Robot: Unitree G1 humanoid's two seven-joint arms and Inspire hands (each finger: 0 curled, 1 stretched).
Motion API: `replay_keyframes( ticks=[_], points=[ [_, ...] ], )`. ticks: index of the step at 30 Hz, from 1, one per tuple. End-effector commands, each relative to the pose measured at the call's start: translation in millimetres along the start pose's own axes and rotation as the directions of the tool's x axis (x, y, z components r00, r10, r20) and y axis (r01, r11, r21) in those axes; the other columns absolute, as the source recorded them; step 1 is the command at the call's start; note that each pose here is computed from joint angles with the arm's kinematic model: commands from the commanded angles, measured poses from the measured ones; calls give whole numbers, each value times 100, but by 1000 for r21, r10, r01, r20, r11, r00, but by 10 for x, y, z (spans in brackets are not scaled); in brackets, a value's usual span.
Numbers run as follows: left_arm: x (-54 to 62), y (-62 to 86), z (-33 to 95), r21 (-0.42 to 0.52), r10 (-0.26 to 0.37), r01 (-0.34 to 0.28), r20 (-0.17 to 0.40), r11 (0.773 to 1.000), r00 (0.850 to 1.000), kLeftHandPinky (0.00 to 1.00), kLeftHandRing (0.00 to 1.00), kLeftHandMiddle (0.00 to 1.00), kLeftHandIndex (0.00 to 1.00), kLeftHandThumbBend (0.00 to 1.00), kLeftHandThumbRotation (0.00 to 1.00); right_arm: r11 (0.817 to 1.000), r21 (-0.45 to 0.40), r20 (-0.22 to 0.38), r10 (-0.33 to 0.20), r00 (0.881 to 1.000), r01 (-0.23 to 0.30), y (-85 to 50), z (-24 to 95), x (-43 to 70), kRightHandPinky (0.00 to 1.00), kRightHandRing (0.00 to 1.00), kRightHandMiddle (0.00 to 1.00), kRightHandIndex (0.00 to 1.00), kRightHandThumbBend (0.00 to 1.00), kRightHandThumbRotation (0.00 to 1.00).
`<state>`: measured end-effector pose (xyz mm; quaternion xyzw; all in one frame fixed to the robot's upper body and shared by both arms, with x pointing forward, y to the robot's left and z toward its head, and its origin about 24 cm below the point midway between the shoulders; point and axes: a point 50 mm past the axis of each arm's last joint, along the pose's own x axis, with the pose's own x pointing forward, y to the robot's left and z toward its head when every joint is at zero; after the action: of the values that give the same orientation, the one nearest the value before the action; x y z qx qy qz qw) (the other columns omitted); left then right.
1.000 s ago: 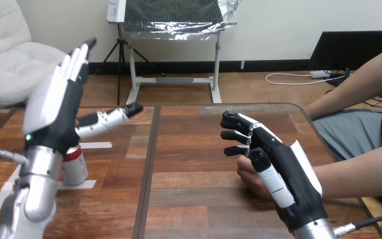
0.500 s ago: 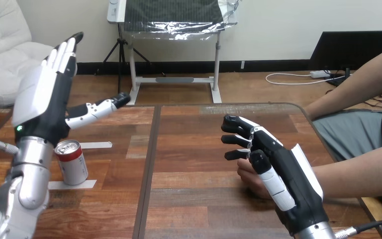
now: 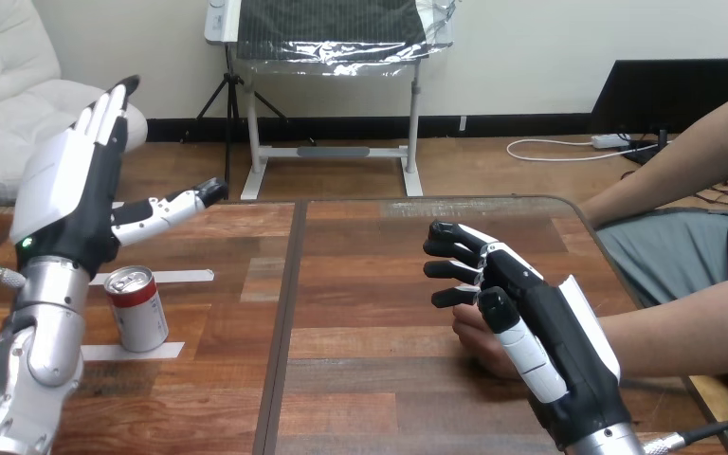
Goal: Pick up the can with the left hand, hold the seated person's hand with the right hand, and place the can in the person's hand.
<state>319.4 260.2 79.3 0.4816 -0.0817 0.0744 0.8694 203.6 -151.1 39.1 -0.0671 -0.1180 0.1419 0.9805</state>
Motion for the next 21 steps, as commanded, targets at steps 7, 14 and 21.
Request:
replay_keyframes(
  ticks=[7, 14, 21],
  points=[
    [266, 171, 66, 9, 37, -37, 5, 999, 999, 98, 99, 99, 99, 78, 69, 1000, -19, 109, -7, 994, 9, -38, 209, 92, 67, 77, 81, 82, 92, 92],
    [298, 143, 15, 15, 20, -20, -27, 1000, 999, 98, 99, 99, 98, 77, 67, 1000, -23, 109, -7, 994, 10, -39, 212, 88, 67, 77, 81, 82, 92, 93],
    [326, 111, -29, 20, -6, 7, -68, 1000, 998, 97, 99, 99, 97, 77, 67, 1000, -27, 110, -4, 994, 7, -44, 214, 85, 67, 77, 81, 82, 92, 93]
  ],
)
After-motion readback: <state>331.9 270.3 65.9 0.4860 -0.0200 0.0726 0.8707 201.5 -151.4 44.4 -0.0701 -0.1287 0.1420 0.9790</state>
